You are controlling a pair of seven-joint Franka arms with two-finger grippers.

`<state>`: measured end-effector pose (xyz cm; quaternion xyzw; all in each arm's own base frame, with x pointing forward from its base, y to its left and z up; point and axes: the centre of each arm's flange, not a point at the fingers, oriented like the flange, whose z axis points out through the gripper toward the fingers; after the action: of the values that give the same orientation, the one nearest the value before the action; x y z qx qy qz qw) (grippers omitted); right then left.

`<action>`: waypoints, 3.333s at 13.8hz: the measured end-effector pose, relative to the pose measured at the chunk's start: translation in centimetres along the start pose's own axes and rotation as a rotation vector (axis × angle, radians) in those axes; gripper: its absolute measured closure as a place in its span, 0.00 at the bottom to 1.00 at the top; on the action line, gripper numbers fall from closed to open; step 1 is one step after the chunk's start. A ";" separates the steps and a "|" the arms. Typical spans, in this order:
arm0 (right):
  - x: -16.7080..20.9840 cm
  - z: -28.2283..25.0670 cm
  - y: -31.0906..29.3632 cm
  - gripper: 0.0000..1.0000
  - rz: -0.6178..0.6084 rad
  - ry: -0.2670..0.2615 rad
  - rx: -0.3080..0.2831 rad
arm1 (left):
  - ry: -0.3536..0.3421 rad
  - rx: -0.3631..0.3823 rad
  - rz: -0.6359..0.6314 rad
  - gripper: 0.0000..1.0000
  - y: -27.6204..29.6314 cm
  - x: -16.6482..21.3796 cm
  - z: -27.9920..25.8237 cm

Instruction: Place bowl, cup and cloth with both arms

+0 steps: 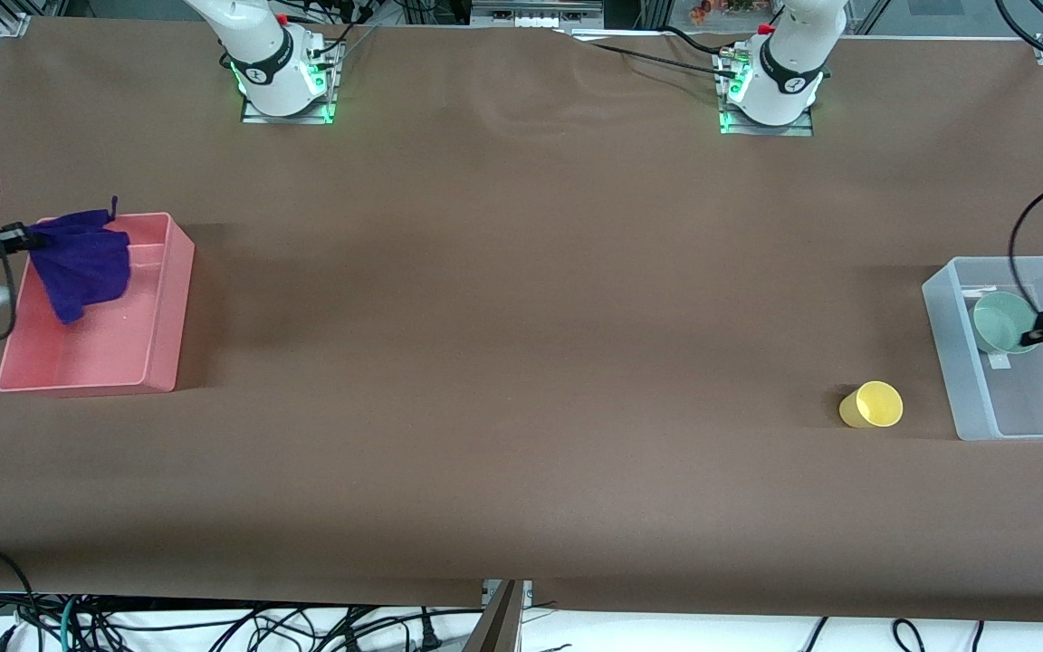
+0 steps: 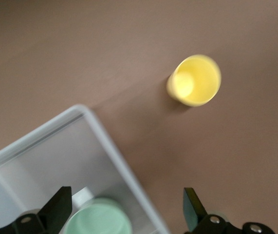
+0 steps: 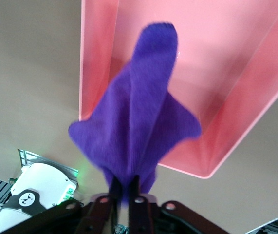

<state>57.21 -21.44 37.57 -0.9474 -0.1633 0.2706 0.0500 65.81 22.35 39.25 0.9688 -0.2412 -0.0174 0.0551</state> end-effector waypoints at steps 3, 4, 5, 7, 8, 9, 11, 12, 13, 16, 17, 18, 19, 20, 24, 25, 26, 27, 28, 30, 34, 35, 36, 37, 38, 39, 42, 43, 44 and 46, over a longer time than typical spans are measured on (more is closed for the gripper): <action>0.0 -0.1 -0.1 0.52 -0.001 0.010 0.001 | -0.045 -0.032 -0.061 0.00 5.2 5.3 4.0; -0.1 -0.8 -0.3 0.40 -0.002 0.031 0.004 | -0.047 -0.024 -0.072 0.00 5.7 6.3 5.7; -0.2 -2.3 -0.8 0.30 -0.007 0.073 0.005 | -0.042 -0.011 -0.076 0.00 5.3 6.8 7.7; -0.6 -7.4 -4.0 0.07 -0.036 0.159 -0.012 | -0.036 -0.017 -0.095 0.04 4.0 6.7 11.6; -0.6 -10.4 -7.0 0.00 -0.015 0.192 -0.028 | -0.045 -0.029 -0.113 0.04 3.5 6.5 13.4; -0.5 -12.9 -10.5 0.00 0.031 0.221 -0.038 | -0.056 -0.043 -0.124 0.11 3.4 6.4 14.8; -0.2 -16.5 -17.1 0.00 0.088 0.284 -0.060 | -0.073 -0.064 -0.139 0.34 3.4 6.3 16.8; -0.3 -17.8 -18.9 0.00 0.094 0.326 -0.075 | -0.076 -0.075 -0.147 0.44 3.4 6.2 17.4; -0.6 -19.1 -19.6 0.00 0.099 0.388 -0.097 | -0.077 -0.085 -0.156 0.53 3.5 6.2 17.9; -3.2 -22.2 -19.0 0.00 0.124 0.532 -0.140 | -0.071 -0.093 -0.169 0.85 3.5 6.3 17.9; -4.0 -22.5 -19.0 0.00 0.127 0.539 -0.144 | -0.068 -0.091 -0.169 0.96 3.5 6.4 17.8; -4.5 -22.5 -19.2 0.00 0.127 0.534 -0.147 | -0.063 -0.087 -0.169 0.96 3.4 6.5 17.4; -4.7 -22.2 -19.7 0.00 0.121 0.515 -0.149 | -0.056 -0.082 -0.168 0.96 3.4 6.6 16.8; -4.6 -21.9 -20.4 0.00 0.121 0.491 -0.152 | -0.057 -0.080 -0.166 0.96 3.4 6.7 15.7; -3.8 -21.4 -23.6 0.00 0.222 0.447 -0.132 | -0.177 -0.049 -0.155 0.96 4.5 4.4 4.7; -3.8 -21.3 -23.7 0.00 0.227 0.441 -0.130 | -0.226 0.003 -0.147 0.96 4.5 3.0 1.6; -3.8 -21.2 -23.6 0.00 0.231 0.437 -0.129 | -0.263 0.056 -0.134 0.96 4.3 1.6 -1.0; -3.8 -21.2 -23.5 0.00 0.232 0.437 -0.129 | -0.291 0.094 -0.124 0.96 3.6 0.1 -2.9; -3.8 -21.2 -23.5 0.00 0.232 0.436 -0.129 | -0.311 0.113 -0.123 0.96 2.2 -1.8 -3.8; -3.8 -21.2 -23.6 0.00 0.230 0.436 -0.130 | -0.344 0.096 -0.155 0.96 -2.1 -6.7 -2.8; -3.8 -21.2 -23.6 0.00 0.230 0.437 -0.130 | -0.270 0.061 -0.160 0.96 -11.0 -14.4 6.1; -3.8 -21.2 -23.6 0.00 0.230 0.438 -0.130 | -0.249 0.061 -0.153 0.96 -12.1 -15.0 8.3; -3.7 -21.2 -23.6 0.00 0.230 0.440 -0.131 | -0.233 0.062 -0.146 0.96 -12.8 -15.1 10.0; -3.7 -21.3 -23.6 0.00 0.230 0.441 -0.131 | -0.226 0.060 -0.141 0.96 -13.0 -15.0 11.1; -3.7 -21.3 -23.6 0.00 0.230 0.441 -0.131 | -0.223 0.056 -0.137 0.96 -13.0 -14.8 11.6; -3.6 -21.2 -23.6 0.00 0.230 0.440 -0.131 | -0.221 0.056 -0.134 0.96 -12.9 -14.6 11.6; -3.5 -21.2 -23.5 0.00 0.230 0.440 -0.131 | -0.212 0.062 -0.127 0.82 -12.7 -14.0 11.1; -3.5 -21.2 -23.5 0.00 0.230 0.440 -0.131 | -0.209 0.066 -0.124 0.71 -12.6 -13.7 10.8; -3.5 -21.2 -23.5 0.00 0.230 0.441 -0.131 | -0.207 0.069 -0.121 0.60 -12.4 -13.4 9.8; -3.5 -21.2 -23.5 0.00 0.229 0.442 -0.132 | -0.200 0.069 -0.095 0.40 -10.4 -11.2 5.9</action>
<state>58.96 -0.60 61.64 -0.9971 -0.0571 0.0498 -0.0084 60.39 36.20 32.28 0.9739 -0.1995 -0.1084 -0.0034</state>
